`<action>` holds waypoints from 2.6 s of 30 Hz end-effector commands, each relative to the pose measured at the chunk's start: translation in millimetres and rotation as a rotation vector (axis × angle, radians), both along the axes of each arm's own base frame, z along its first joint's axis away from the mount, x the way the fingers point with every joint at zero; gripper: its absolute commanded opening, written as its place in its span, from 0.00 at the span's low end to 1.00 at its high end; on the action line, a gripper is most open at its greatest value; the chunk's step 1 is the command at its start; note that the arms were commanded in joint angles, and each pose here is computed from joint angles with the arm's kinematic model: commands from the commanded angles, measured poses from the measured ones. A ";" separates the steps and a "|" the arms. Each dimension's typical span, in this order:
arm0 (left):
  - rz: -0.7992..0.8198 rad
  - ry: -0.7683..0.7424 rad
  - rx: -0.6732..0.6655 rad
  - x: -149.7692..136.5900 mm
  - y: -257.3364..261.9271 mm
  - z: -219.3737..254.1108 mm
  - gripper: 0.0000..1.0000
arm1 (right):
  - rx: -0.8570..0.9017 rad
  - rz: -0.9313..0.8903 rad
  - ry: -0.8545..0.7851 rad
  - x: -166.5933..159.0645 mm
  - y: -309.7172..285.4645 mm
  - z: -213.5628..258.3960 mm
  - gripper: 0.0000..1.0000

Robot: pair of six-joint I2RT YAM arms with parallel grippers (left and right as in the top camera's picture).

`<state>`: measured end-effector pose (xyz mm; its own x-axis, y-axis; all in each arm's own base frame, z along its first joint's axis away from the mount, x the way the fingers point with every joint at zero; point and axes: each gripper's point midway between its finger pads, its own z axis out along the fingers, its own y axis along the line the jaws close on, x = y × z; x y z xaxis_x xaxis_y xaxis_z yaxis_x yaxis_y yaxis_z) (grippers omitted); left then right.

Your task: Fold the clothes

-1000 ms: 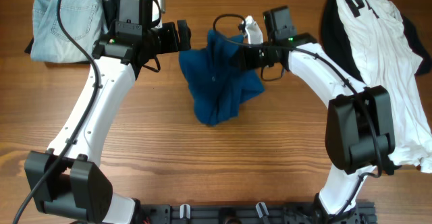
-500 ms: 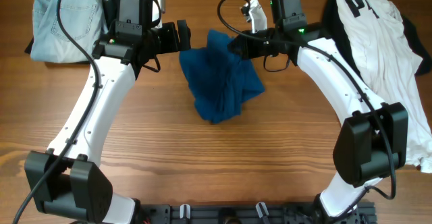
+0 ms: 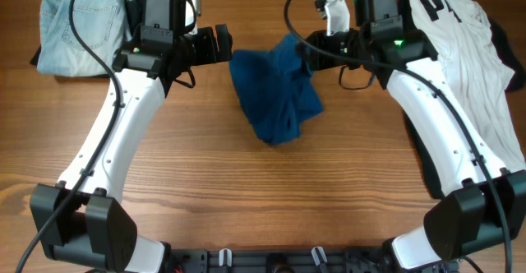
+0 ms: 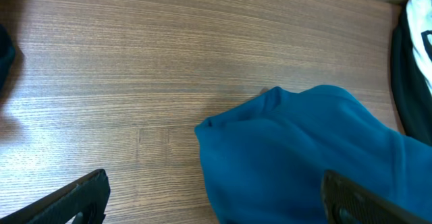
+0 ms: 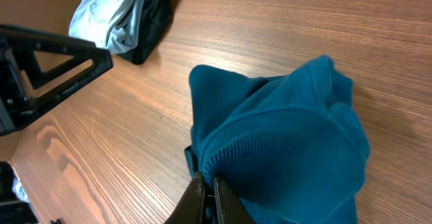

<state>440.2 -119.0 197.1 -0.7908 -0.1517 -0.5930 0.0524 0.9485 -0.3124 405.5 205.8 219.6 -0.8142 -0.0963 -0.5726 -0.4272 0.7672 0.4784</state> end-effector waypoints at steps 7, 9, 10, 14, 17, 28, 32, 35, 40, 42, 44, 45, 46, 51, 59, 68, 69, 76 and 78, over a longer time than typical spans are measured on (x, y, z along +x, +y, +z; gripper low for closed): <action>0.019 0.007 0.000 3.4 2.4 -3.8 1.00 | -0.049 0.037 0.043 12.5 19.6 -43.3 0.04; 0.019 0.007 0.000 3.4 2.4 -3.8 1.00 | -0.023 0.073 0.038 14.7 33.8 -49.5 0.04; 0.019 0.007 0.000 3.4 2.4 -3.8 1.00 | -0.022 0.094 0.027 15.9 44.9 -55.0 0.04; 0.019 0.008 0.001 3.3 2.5 -3.8 1.00 | -0.021 0.159 0.012 12.1 79.5 -72.8 0.04; 0.019 0.007 0.001 3.4 2.5 -3.8 1.00 | -0.017 0.174 -0.005 13.4 88.3 -76.2 0.20; 0.032 0.005 0.014 4.4 5.5 -4.6 1.00 | -0.018 -0.013 0.047 34.4 19.9 -57.9 0.99; 0.032 0.006 0.015 4.4 5.5 -4.9 1.00 | -0.029 -0.121 0.128 40.2 -19.1 -68.0 0.94; 0.032 0.006 0.015 4.4 5.5 -4.9 1.00 | -0.041 -0.124 0.172 35.7 -22.6 -80.5 0.76; 0.031 0.006 0.014 4.3 5.4 -5.0 1.00 | -0.028 -0.095 0.233 24.7 -4.1 -104.8 0.67; 0.031 0.007 0.015 4.3 5.4 -5.0 1.00 | -0.012 -0.099 0.252 25.9 7.3 -114.1 0.66; 0.031 0.008 0.015 4.1 5.5 -5.1 1.00 | -0.008 -0.096 0.256 28.1 16.5 -122.5 0.64; 0.031 0.009 0.015 3.9 5.5 -5.3 1.00 | -0.004 -0.102 0.258 30.9 22.6 -129.2 0.62; 0.031 0.010 0.015 3.6 5.6 -5.6 1.00 | -0.012 -0.123 0.261 33.8 24.5 -134.8 0.61; 0.032 0.014 0.016 3.0 5.8 -6.1 1.00 | -0.044 -0.190 0.248 45.6 22.8 -149.6 0.59; 0.032 0.014 0.016 3.0 5.8 -6.1 1.00 | -0.001 -0.159 0.147 61.1 48.1 -144.5 0.57; 0.031 0.014 0.016 3.0 5.7 -6.1 1.00 | -0.069 -0.201 0.141 60.0 51.9 -159.3 0.45; 0.031 0.014 0.016 3.0 5.7 -6.1 1.00 | -0.070 -0.200 0.142 59.6 51.8 -159.6 0.37; 0.031 0.013 0.017 3.0 5.8 -6.1 1.00 | -0.092 -0.269 0.202 63.1 15.2 -152.7 0.04; 0.031 0.013 0.017 3.1 5.8 -6.1 1.00 | -0.110 -0.277 0.196 60.1 -4.3 -136.1 0.04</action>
